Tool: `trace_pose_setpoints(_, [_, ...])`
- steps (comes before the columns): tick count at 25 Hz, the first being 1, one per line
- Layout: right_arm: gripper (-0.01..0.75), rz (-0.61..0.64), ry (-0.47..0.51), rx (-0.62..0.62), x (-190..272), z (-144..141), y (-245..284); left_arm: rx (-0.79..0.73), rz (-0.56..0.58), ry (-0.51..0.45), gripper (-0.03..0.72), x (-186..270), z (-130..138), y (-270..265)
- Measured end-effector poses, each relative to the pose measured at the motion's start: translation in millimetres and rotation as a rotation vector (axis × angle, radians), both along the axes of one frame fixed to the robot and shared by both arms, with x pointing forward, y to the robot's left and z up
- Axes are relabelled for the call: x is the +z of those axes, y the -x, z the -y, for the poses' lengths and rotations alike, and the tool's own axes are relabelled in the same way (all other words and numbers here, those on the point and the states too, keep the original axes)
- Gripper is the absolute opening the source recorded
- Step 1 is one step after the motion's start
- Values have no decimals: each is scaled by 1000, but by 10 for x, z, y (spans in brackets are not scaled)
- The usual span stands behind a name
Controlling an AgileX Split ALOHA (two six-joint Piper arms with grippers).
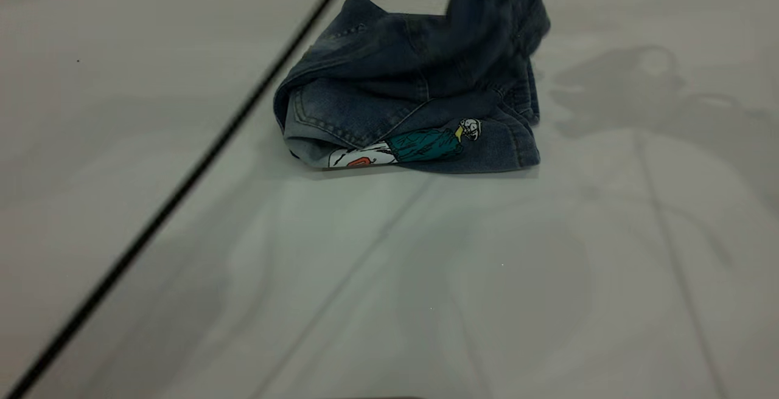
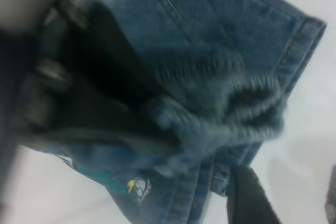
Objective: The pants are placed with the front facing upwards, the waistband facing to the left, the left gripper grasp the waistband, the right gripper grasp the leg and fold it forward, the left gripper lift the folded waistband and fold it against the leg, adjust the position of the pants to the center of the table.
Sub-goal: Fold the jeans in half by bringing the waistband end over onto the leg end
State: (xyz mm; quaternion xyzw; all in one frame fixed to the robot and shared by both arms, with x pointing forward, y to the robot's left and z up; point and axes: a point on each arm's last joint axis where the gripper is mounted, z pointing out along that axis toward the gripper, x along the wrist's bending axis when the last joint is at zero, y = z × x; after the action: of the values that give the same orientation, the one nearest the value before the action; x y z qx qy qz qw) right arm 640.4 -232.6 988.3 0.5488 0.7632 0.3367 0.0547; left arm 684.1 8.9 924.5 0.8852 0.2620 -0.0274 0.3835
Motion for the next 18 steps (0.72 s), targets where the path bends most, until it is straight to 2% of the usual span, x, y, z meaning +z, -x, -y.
trace_pose_setpoints(4, [267, 26, -6, 9, 149, -3, 53, -12, -10, -7, 381, -90, 68, 35])
trace_pose_setpoints(8, [267, 72, -8, 10, 341, 1, 110, 15, 30, 9, 557, 220, 59, -1])
trace_pose_setpoints(10, [267, 103, -15, -4, 475, 7, 151, 23, 60, 1, 590, 505, 16, -12])
trace_pose_setpoints(12, [267, 148, -23, -16, 648, 14, 210, 29, 96, -32, 593, 834, -45, 9])
trace_pose_setpoints(15, [267, 204, -31, -21, 871, 21, 306, 33, 108, -165, 579, 1138, -182, 77])
trace_pose_setpoints(18, [267, 229, -46, -34, 1005, 24, 374, 71, 117, -308, 572, 1195, -314, 75])
